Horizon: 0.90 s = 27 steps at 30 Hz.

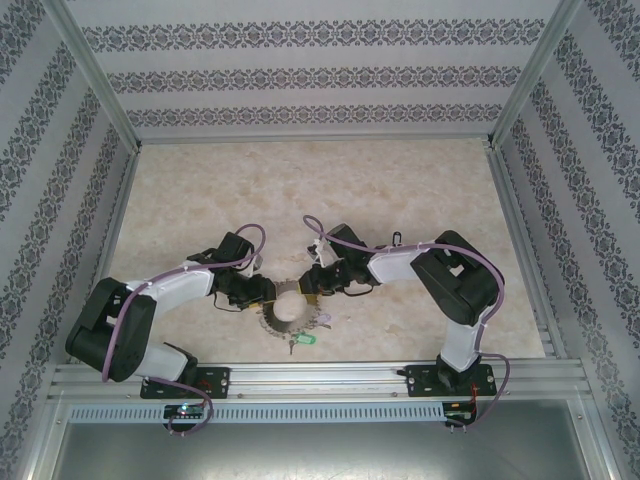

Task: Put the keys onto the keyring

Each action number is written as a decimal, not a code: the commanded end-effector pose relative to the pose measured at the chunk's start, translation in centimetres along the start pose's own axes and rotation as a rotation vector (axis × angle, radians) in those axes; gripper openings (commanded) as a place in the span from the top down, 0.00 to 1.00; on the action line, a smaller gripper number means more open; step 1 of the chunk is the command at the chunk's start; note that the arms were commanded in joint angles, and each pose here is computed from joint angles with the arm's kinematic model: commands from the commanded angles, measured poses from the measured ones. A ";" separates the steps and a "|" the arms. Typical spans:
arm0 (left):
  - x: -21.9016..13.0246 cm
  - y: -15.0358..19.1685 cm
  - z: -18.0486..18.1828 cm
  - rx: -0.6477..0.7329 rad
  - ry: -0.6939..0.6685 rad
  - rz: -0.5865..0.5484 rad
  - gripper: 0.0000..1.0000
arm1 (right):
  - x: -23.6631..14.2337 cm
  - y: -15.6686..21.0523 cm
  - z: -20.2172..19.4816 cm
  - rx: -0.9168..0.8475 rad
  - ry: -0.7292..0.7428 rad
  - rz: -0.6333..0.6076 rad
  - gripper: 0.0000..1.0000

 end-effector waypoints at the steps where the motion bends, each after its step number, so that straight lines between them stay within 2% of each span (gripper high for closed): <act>1: -1.5 -2.4 -1.8 0.081 0.032 -0.140 0.54 | -1.0 0.2 2.0 -0.068 -0.067 -0.005 0.83; 2: -2.1 -2.5 -1.8 0.087 0.019 -0.168 0.54 | -1.4 0.2 2.3 -0.077 -0.078 -0.010 0.88; 4: -3.7 -2.8 -1.9 0.103 0.011 -0.238 0.52 | -2.5 0.0 3.1 -0.099 -0.090 -0.031 0.90; 6: -5.7 -3.0 -2.1 0.116 0.009 -0.312 0.47 | -3.7 -0.2 3.8 -0.123 -0.093 -0.064 0.99; 10: -10.2 -3.7 -3.3 0.156 0.039 -0.479 0.37 | -7.0 -1.0 7.4 -0.203 -0.161 -0.114 0.97; 14: -15.3 -4.3 -7.2 0.235 0.198 -0.612 0.27 | -12.6 -3.2 11.2 -0.290 -0.189 -0.287 0.97; 16: -17.4 -4.6 -9.9 0.272 0.325 -0.619 0.25 | -15.0 -4.2 12.7 -0.322 -0.186 -0.368 0.97; 19: -19.3 -5.3 -13.3 0.295 0.465 -0.581 0.21 | -17.7 -5.0 15.2 -0.383 -0.221 -0.425 0.97; 24: -21.4 -5.8 -17.4 0.386 0.580 -0.486 0.17 | -21.0 -7.2 16.9 -0.392 -0.224 -0.536 0.98; 27: -21.7 -6.1 -18.3 0.394 0.628 -0.461 0.16 | -21.9 -8.1 17.3 -0.394 -0.237 -0.575 0.98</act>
Point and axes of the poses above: each hand's point on the last joint's axis, 136 mm out from that joint toward the fingers, its own x axis out along the fingers, its own z axis along the line the jaws close on, y = z × x, the point moved 2 cm from there along -x, back along the fingers, and after that the axes turned 3 degrees about -x, right-handed, at the moved point
